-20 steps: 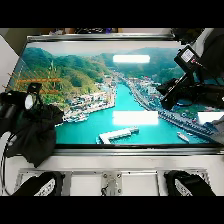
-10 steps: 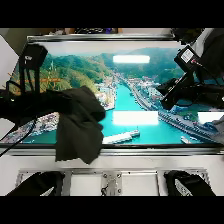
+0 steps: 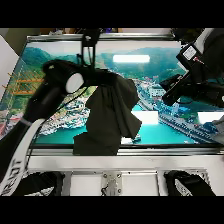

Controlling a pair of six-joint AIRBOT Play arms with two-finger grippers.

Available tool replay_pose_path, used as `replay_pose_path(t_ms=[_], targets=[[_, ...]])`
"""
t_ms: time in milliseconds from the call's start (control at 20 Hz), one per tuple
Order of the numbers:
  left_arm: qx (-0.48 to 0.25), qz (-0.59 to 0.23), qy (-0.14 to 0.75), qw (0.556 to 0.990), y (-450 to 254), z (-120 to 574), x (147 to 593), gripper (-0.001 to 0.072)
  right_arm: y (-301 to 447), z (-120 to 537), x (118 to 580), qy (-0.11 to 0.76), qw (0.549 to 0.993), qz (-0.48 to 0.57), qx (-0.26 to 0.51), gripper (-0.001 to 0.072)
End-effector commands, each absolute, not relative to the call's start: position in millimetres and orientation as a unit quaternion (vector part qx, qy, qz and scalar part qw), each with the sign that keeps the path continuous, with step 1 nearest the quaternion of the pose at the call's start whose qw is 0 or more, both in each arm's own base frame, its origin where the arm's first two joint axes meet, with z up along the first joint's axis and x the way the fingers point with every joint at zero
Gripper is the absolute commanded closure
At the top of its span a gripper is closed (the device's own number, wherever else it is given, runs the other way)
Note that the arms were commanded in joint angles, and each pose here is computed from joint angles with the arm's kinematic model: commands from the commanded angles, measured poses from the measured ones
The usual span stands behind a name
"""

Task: Fold the clothes and pants, and hang the long-sleeved shirts on hangers.

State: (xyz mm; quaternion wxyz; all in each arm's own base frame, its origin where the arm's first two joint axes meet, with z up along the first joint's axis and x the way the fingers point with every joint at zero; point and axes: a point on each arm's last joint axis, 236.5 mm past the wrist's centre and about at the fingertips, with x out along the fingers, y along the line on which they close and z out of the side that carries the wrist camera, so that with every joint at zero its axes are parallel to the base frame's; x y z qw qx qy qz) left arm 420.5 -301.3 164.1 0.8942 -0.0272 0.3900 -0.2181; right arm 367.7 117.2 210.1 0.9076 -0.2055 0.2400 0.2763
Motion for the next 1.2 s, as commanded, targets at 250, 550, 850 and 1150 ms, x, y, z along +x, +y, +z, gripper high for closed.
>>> replay_pose_path(t_ms=[250, 550, 850, 1150], targets=[[-0.044, -0.107, 0.512, 0.851, -193.6, 96.2, 478.7, 0.001, 82.3, 170.5, 365.1, 0.352, 0.916, 0.176, -0.08, 0.0109], [-0.107, -0.029, 0.668, 0.736, -99.4, -44.5, 395.4, 0.001, 29.7, 18.8, 338.5, 0.544, 0.83, 0.047, 0.117, 0.011], [-0.27, -0.041, 0.68, 0.681, -112.5, -99.4, 363.8, 0.001, 62.7, -68.7, 325.0, 0.639, 0.724, 0.071, 0.25, 0.011], [-0.274, -0.051, 0.675, 0.684, -132.1, -110.2, 358.6, 0.001, 122.3, -107.1, 317.9, 0.674, 0.696, 0.116, 0.22, 0.011]])
